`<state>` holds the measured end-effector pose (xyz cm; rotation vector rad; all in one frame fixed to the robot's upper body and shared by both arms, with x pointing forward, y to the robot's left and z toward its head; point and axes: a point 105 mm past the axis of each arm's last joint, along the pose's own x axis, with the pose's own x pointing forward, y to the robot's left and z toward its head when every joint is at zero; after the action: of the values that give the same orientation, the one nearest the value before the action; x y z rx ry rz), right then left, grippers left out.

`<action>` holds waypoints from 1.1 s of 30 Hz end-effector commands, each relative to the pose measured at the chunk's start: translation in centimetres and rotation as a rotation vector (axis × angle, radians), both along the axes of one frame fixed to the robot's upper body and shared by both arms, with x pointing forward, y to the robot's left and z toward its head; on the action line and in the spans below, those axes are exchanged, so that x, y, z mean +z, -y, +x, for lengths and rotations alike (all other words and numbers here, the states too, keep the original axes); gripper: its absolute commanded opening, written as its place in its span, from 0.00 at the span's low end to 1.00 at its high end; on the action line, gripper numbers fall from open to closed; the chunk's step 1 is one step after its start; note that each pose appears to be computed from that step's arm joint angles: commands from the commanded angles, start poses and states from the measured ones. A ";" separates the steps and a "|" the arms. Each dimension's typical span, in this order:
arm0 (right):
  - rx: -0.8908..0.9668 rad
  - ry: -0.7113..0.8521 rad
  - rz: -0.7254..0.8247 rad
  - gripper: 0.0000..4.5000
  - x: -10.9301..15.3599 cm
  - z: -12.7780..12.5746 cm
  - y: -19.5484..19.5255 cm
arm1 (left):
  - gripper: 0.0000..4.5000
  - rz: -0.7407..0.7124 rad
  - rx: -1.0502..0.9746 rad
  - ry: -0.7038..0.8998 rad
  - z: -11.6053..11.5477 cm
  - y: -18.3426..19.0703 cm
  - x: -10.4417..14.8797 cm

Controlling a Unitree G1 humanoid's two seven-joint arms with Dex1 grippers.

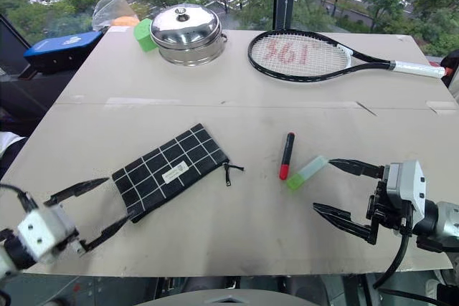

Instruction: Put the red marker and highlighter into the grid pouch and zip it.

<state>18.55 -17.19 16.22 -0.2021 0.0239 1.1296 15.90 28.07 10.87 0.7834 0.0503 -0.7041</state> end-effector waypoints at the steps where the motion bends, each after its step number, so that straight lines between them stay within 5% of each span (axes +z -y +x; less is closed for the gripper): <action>1: 0.030 0.032 -0.012 0.99 0.3 -0.3 -0.3 | 0.99 0.124 -0.060 0.067 -1.0 -0.3 -0.3; 11: 0.120 0.011 -0.026 0.99 0.4 -1.8 -1.2 | 0.99 0.381 -0.019 0.195 1.2 -0.6 -3.7; 28: 0.103 0.039 -0.007 0.99 0.7 -1.3 -2.0 | 0.99 0.509 -0.002 0.251 7.9 1.9 -5.9; 33: 0.086 0.046 0.004 1.00 0.7 -1.3 -2.3 | 0.48 0.462 -0.051 0.200 9.1 3.0 -6.7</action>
<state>17.66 -15.64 16.32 -0.2164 0.0131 1.1902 25.19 24.85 6.40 1.3217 -0.0914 -0.6080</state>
